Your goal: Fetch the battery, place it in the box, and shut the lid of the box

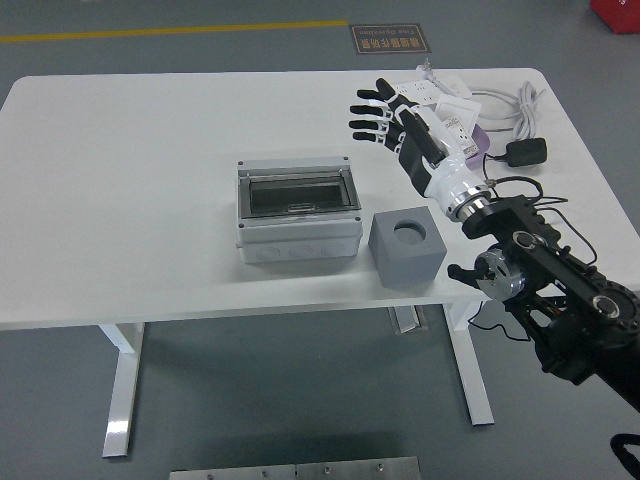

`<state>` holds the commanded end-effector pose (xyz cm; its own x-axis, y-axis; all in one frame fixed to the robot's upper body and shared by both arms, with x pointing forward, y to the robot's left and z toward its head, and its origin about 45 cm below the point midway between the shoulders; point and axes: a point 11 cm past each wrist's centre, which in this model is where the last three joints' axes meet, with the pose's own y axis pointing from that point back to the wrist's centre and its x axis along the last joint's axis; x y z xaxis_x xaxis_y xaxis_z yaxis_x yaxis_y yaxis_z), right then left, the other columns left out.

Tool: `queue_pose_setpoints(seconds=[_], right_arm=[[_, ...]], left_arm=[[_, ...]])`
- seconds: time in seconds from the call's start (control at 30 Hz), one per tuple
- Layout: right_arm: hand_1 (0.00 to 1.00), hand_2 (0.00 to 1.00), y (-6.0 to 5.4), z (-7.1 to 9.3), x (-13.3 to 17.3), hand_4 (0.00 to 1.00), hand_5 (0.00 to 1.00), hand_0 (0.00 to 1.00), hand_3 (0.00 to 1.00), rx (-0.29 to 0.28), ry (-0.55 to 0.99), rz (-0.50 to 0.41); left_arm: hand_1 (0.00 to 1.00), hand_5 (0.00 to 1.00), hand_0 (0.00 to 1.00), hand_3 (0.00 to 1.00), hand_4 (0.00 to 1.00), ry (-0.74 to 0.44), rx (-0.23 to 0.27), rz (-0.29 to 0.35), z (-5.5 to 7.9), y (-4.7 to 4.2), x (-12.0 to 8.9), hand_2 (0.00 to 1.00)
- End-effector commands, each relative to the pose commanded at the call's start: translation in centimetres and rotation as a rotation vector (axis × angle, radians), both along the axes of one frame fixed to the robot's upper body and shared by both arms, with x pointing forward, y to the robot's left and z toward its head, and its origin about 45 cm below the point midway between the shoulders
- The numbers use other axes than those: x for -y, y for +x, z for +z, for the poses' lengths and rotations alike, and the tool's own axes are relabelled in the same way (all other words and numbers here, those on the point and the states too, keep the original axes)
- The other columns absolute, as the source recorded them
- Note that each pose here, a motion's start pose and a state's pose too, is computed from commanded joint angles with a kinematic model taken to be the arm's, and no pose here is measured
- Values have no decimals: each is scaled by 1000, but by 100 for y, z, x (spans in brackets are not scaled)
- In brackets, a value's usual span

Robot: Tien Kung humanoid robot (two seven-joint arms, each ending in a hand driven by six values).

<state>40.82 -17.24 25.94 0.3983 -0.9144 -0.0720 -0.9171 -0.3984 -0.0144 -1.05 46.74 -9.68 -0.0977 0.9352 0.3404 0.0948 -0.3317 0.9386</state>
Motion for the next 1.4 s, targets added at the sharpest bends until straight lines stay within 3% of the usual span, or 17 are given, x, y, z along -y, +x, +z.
queue_pose_setpoints(seconds=[0.2,0.47,0.8,1.4], right_arm=[[602,642,49,179,-230,820,679,627,658,56,-50,67],[607,648,100,361,-60,815,667,649,661,115,-73,30],[612,649,150,484,275,813,664,655,661,167,-17,-136],[587,629,-39,451,1070,786,626,613,672,209,10,-366]], left_arm=[[771,205,628,745,661,-1,7,5,-7,-19,13,740],[767,207,626,743,661,-6,16,17,-19,-3,42,738],[766,208,626,741,660,0,15,30,-6,-20,11,737],[765,208,625,740,661,24,48,50,66,90,-145,735]])
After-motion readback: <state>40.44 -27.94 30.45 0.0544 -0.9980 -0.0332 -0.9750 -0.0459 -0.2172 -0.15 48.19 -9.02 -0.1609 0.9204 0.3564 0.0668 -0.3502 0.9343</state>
